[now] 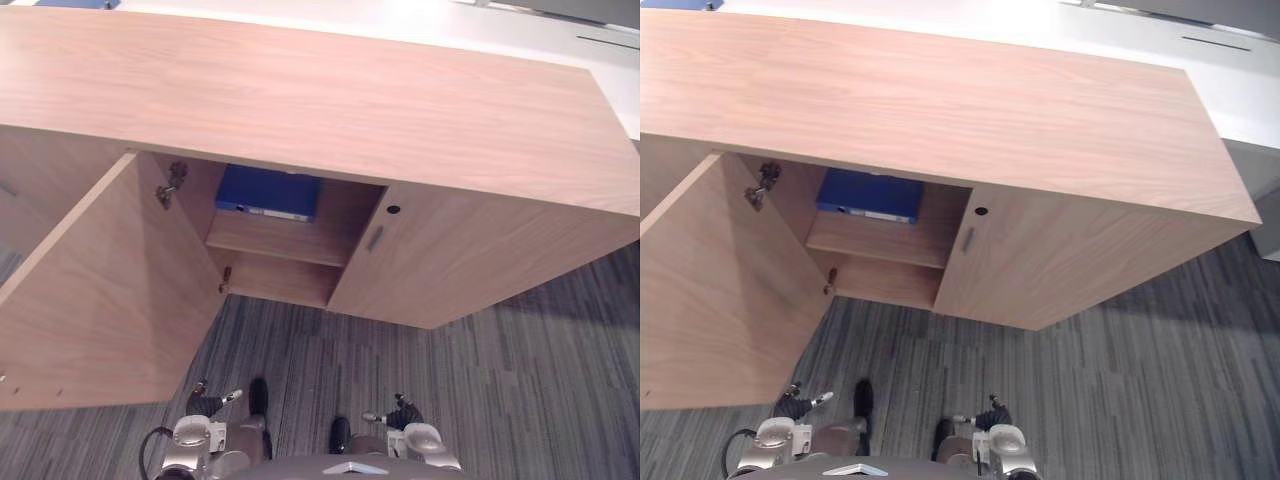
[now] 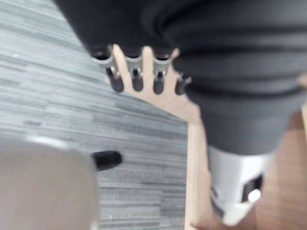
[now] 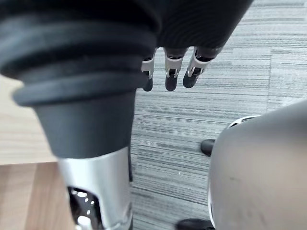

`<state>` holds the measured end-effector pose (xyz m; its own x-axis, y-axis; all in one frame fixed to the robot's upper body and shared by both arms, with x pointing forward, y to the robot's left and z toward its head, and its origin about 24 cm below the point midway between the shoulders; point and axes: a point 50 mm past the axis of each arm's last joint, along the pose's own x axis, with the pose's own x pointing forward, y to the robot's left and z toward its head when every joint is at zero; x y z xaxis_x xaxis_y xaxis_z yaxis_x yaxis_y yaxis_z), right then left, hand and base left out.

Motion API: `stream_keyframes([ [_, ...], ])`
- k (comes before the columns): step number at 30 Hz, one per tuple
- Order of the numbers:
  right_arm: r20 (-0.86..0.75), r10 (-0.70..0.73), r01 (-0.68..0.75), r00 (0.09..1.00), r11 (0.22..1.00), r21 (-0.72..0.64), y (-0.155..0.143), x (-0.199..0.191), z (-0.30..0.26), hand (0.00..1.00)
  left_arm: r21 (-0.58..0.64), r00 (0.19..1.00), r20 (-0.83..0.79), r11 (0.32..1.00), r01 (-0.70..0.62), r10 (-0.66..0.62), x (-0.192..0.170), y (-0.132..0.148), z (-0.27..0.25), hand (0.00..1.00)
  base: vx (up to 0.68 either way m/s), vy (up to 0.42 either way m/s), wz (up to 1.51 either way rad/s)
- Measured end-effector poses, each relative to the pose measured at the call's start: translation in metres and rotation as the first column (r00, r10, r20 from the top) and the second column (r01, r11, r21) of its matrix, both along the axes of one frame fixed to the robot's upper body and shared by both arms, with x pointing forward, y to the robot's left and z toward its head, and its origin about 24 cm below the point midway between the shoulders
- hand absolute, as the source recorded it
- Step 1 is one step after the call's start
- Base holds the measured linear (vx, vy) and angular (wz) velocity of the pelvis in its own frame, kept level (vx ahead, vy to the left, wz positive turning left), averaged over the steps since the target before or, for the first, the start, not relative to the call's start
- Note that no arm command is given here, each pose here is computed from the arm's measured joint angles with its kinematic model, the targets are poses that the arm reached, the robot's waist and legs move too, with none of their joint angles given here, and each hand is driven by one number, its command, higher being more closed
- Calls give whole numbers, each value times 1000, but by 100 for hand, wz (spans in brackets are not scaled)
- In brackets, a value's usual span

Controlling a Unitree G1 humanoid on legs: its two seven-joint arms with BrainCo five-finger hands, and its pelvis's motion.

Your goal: Walk over to the cabinet, pick up the folder, carry it to the office cabinet, place the folder inside the office cabinet, then close the office cabinet door

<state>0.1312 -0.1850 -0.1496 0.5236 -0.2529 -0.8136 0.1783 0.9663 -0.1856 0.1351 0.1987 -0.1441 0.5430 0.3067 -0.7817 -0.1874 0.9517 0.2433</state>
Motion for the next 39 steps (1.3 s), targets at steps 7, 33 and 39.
stream_keyframes([
  [7, -19, -93, 93, 996, 995, 41, 3, -14, -4, 0, -2, 998, -56, 1000, -27, 27, -21, 3, -7, 0, -2, 49, 28],
  [33, -69, -5, 3, 998, 1000, -22, 2, -14, -7, 0, 8, 848, 181, 861, -508, 498, -24, 41, 19, 0, -16, -17, 13],
  [39, -68, 18, -20, 998, 1000, -21, 6, -12, -7, 0, 17, 810, 240, 832, -555, 536, -21, 52, 28, 0, 69, -9, 13],
])
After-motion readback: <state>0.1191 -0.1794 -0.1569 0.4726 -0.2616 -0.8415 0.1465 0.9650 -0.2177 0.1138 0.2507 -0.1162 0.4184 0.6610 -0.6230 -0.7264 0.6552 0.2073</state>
